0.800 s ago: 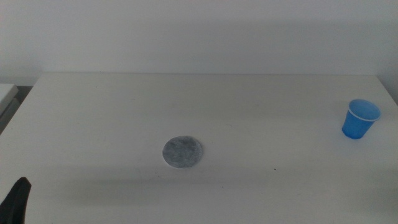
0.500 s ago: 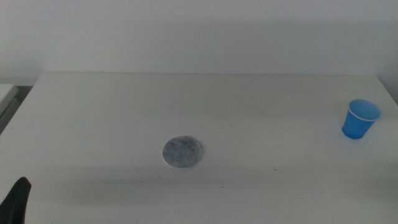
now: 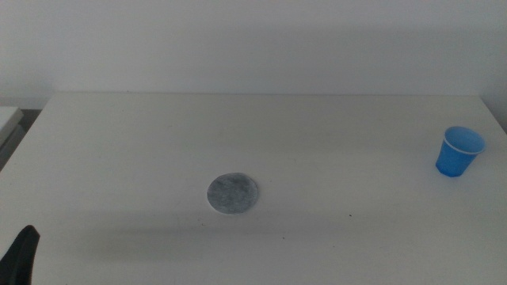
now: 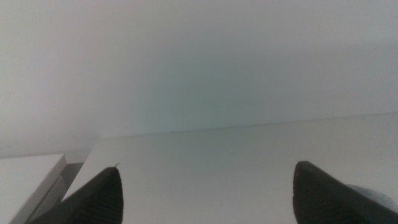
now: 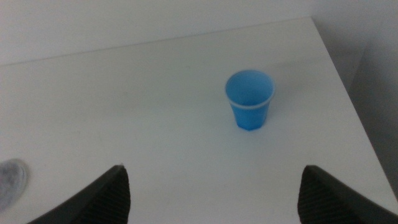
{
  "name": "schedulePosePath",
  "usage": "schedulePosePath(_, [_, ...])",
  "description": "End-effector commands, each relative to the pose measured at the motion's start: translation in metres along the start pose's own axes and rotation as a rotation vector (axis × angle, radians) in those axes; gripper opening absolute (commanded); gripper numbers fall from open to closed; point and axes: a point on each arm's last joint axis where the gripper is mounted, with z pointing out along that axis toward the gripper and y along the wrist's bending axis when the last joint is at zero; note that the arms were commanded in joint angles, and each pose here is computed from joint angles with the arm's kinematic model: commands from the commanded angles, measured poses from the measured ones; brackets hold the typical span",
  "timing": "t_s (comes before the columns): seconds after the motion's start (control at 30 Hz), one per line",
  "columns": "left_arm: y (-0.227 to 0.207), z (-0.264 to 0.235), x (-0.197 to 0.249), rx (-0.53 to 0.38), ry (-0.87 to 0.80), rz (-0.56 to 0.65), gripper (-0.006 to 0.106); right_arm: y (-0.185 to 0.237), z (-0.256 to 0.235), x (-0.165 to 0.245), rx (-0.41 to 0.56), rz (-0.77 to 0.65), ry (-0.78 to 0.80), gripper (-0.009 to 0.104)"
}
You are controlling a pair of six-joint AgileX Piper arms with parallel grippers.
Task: Place an empty cup on a cup mat.
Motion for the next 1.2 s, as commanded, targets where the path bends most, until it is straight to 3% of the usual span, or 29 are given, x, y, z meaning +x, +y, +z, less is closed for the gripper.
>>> schedulePosePath(0.0, [0.000,0.000,-0.001,0.002,-0.009,-0.005,0.094,0.002,0.004,-0.020,0.006,-0.001,-0.001,0.093])
schedulePosePath(0.33, [0.000,0.000,-0.001,0.002,-0.009,-0.005,0.094,0.009,0.015,-0.044,-0.038,0.060,-0.047,0.093])
schedulePosePath(0.63, [0.000,0.000,-0.001,0.002,-0.009,-0.005,0.094,0.003,0.046,-0.092,0.130,0.076,0.133,0.093])
schedulePosePath(0.93, [0.000,0.000,-0.001,0.002,-0.009,-0.005,0.094,-0.005,0.127,-0.135,0.212,0.074,0.290,0.093])
schedulePosePath(1.17, [0.000,0.000,-0.001,0.002,-0.009,-0.005,0.094,-0.036,0.195,-0.131,0.196,0.153,0.433,0.093])
